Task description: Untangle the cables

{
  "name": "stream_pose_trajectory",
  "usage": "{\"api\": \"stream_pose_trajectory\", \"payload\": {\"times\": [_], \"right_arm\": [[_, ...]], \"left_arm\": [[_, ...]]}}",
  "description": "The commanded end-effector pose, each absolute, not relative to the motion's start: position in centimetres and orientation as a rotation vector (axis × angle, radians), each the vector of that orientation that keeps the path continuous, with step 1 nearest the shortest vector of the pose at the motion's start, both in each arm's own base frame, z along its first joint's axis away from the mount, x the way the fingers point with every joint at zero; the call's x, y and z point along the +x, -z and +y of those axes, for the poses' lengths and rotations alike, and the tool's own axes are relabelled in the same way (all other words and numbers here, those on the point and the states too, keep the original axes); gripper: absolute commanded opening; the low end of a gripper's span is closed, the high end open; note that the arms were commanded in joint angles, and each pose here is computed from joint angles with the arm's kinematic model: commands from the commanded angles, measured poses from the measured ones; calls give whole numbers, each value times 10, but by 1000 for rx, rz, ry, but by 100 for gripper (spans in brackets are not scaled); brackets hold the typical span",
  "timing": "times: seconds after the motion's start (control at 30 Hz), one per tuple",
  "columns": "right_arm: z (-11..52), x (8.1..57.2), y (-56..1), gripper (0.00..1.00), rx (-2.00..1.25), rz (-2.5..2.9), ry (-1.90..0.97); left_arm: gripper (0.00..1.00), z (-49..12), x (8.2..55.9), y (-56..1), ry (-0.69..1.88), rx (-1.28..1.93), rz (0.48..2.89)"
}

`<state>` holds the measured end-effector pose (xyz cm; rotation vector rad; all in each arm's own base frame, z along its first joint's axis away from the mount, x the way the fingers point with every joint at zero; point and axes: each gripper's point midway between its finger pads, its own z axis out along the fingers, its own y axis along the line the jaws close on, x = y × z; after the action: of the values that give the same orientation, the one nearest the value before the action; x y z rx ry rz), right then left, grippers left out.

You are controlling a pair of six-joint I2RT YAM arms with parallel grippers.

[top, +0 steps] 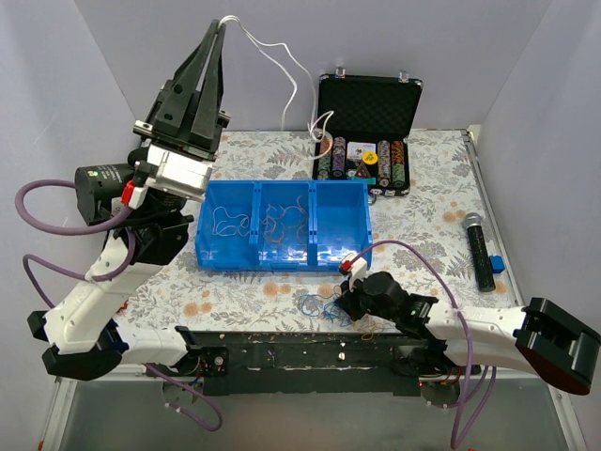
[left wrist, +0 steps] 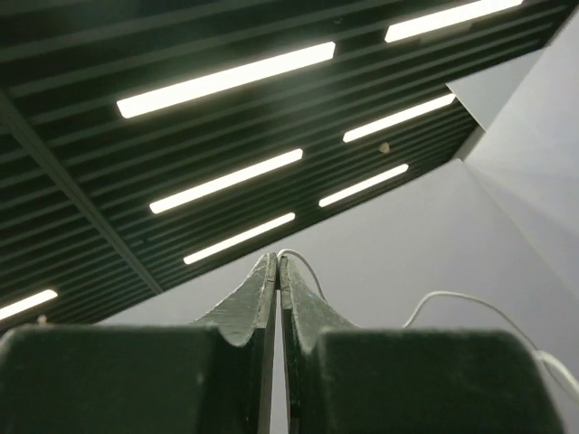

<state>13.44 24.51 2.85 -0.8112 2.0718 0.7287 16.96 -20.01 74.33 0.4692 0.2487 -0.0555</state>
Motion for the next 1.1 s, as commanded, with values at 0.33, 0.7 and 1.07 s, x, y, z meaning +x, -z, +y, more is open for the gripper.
{"api": "stream_pose_trajectory", "payload": {"times": [0.33,0.7,1.07], "right_arm": [[264,139,-60,1,-801,1988,-803],[269,140,-87,1,-765,1906,-868],[269,138,-91,1,-750,1892,-888]], "left_arm": [[0,-187,235,-628,-75,480,675],[0,-140,312,-464,-31,408,1157],[0,-107,352,-333,-84,438,1444]]}}
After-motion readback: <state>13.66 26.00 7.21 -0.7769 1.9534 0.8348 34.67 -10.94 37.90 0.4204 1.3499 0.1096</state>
